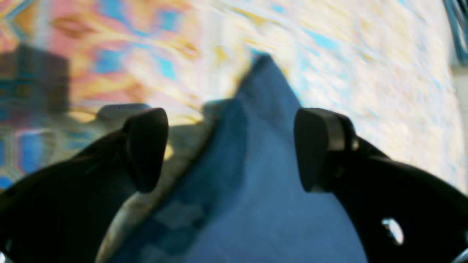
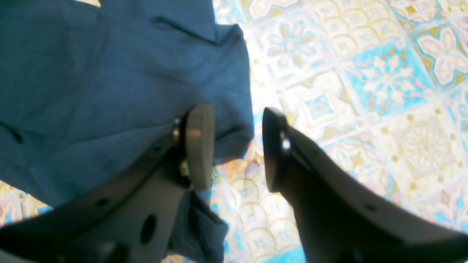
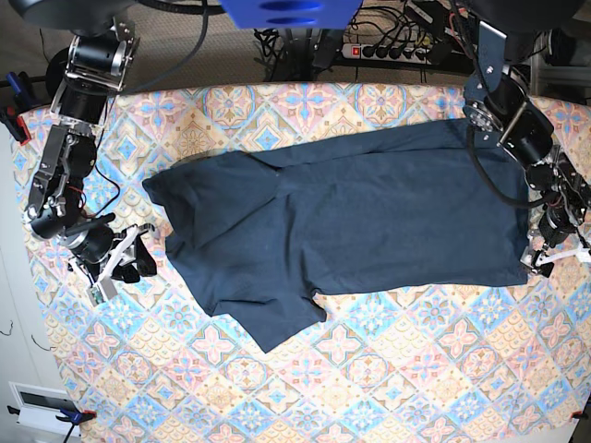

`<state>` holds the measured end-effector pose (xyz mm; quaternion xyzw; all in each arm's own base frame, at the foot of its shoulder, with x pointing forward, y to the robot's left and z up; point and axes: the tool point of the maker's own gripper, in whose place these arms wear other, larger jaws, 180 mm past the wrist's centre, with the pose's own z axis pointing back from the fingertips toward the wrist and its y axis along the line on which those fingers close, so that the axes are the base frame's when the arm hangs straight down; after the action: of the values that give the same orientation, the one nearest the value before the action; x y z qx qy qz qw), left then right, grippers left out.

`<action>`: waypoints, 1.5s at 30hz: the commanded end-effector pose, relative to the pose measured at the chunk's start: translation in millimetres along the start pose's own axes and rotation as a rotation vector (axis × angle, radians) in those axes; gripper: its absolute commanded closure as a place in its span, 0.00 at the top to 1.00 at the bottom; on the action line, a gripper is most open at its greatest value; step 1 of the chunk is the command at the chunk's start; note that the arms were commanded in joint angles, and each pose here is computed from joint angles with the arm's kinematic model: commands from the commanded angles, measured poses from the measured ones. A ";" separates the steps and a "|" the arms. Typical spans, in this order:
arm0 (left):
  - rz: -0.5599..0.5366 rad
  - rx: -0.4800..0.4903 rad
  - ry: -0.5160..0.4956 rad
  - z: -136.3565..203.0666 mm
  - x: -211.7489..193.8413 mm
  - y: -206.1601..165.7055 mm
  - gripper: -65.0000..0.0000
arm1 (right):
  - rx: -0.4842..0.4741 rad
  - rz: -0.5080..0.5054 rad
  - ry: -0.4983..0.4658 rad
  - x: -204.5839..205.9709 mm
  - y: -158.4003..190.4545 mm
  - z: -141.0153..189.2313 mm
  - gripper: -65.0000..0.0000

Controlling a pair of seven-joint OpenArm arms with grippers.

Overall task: Layout the t-shirt on the table in an organized manner, then fold the t-shirt properly
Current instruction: 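Release the shirt and move both grippers to its long side edges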

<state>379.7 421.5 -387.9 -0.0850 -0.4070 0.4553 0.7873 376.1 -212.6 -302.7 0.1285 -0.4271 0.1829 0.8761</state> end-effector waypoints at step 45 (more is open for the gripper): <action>-0.178 -0.125 0.059 16.8 -30.8 -65.3 0.00 | 0.096 0.179 0.068 52.6 12.2 -135.3 0.33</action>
<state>390.0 346.1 -384.3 -0.1129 -0.3876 0.3606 0.8408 475.3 -142.6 -372.6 0.1228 -0.3577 0.2856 0.8805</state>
